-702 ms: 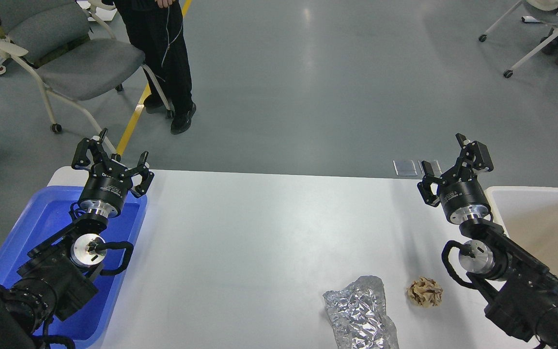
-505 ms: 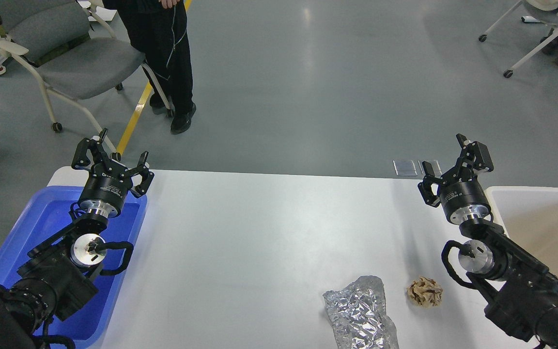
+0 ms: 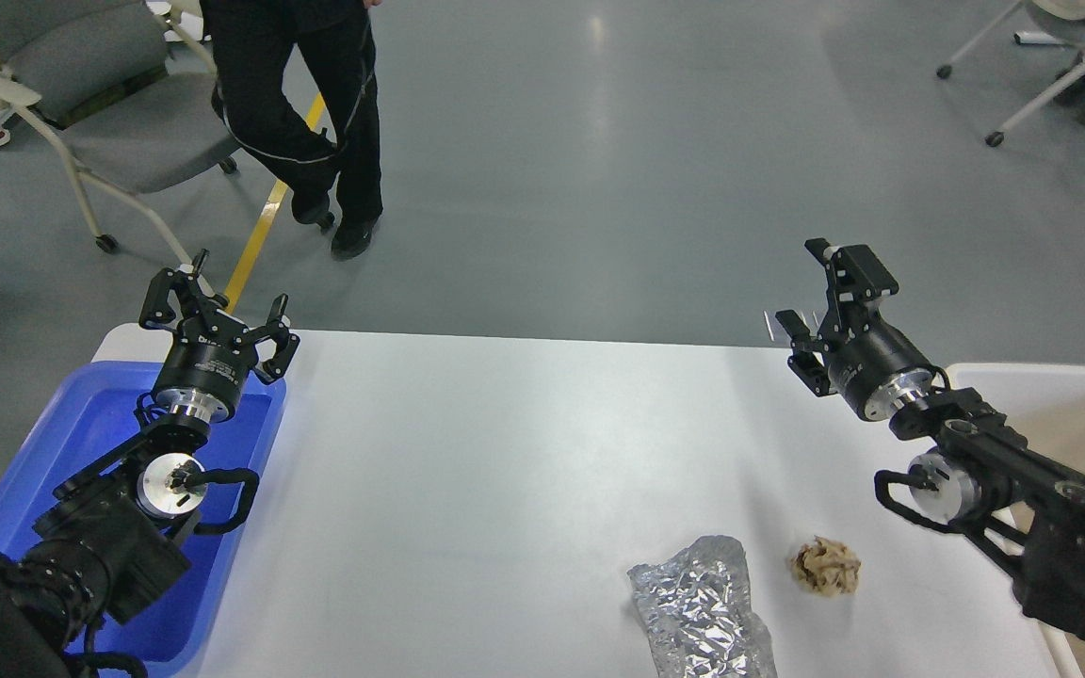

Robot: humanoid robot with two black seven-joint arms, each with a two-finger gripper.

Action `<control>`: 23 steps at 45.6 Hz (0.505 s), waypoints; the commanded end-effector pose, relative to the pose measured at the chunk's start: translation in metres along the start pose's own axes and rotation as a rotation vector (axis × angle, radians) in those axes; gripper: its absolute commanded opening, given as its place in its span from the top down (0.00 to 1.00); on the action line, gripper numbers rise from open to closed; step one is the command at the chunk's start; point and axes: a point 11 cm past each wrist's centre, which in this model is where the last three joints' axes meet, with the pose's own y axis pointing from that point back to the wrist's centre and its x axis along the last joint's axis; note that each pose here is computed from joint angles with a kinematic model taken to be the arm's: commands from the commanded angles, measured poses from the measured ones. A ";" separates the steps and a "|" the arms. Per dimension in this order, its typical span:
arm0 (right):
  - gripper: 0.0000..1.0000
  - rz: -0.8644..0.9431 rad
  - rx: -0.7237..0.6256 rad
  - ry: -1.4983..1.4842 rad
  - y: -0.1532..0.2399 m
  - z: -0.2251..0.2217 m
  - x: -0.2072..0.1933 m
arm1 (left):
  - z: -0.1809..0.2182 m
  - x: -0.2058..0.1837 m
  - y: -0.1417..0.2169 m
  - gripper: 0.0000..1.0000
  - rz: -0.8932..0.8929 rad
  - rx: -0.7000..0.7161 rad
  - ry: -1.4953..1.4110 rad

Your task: Tidy desktop

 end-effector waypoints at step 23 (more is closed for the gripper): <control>0.00 -0.822 -0.352 0.904 0.063 -0.034 -0.049 | 0.000 0.000 0.000 0.00 0.001 0.000 0.000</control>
